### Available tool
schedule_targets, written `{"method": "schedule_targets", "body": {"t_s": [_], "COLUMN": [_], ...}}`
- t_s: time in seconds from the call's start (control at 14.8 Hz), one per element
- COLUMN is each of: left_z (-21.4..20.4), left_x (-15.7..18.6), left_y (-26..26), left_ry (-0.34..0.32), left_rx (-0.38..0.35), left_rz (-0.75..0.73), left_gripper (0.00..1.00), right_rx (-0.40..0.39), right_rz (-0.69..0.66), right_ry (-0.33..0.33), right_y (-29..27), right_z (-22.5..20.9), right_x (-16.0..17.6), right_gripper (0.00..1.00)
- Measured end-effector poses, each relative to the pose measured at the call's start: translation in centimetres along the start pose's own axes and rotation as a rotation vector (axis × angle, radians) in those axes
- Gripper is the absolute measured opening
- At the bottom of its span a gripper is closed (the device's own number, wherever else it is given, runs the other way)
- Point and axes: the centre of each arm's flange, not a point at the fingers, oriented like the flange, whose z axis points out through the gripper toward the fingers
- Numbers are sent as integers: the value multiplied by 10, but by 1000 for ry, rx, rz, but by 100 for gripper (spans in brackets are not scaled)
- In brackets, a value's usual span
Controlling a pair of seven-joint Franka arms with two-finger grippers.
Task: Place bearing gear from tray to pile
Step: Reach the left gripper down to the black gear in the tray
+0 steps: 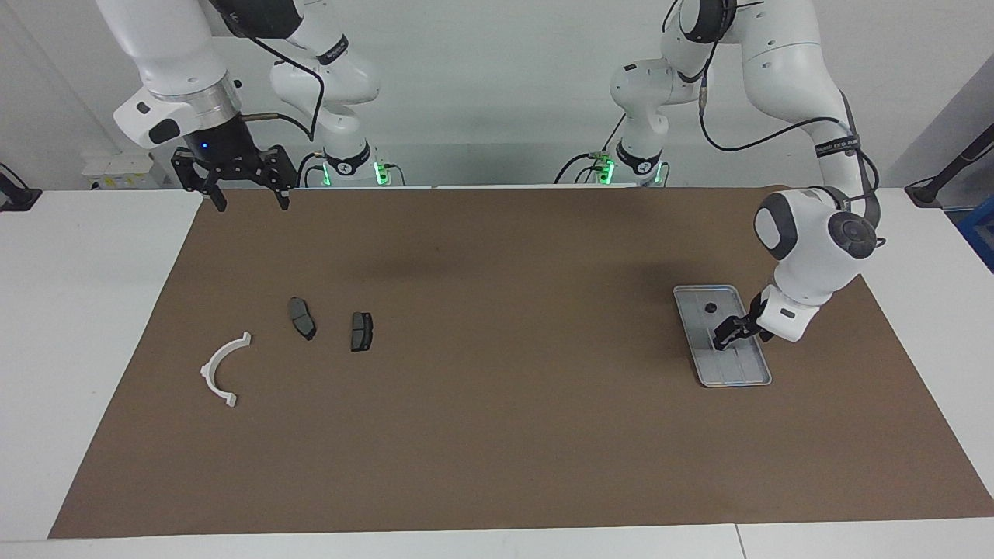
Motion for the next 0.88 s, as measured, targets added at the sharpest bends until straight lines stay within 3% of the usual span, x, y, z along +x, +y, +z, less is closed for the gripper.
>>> {"method": "schedule_targets", "body": {"t_s": [0.14,0.27,0.41,0.88], "left_z": [8,10,14,20], "left_x": [-4,-6,-9,-12], "left_y": [1,4,6,8], "left_ry": [-9,-15,-20,-20], "left_rx": [0,-1,-2,-3], "left_rz": [0,-8,-22,-43], "left_gripper": [90,90,72,70], "right_rx": [0,0,0,0], "right_rz": [0,0,0,1], "right_ry": [4,8,10,10], "right_y": [0,0,0,0], "right_z": [-2,-5,-5,-6], "right_x": [-1,-2,-3,-3], "right_gripper": [100,100,100,100]}}
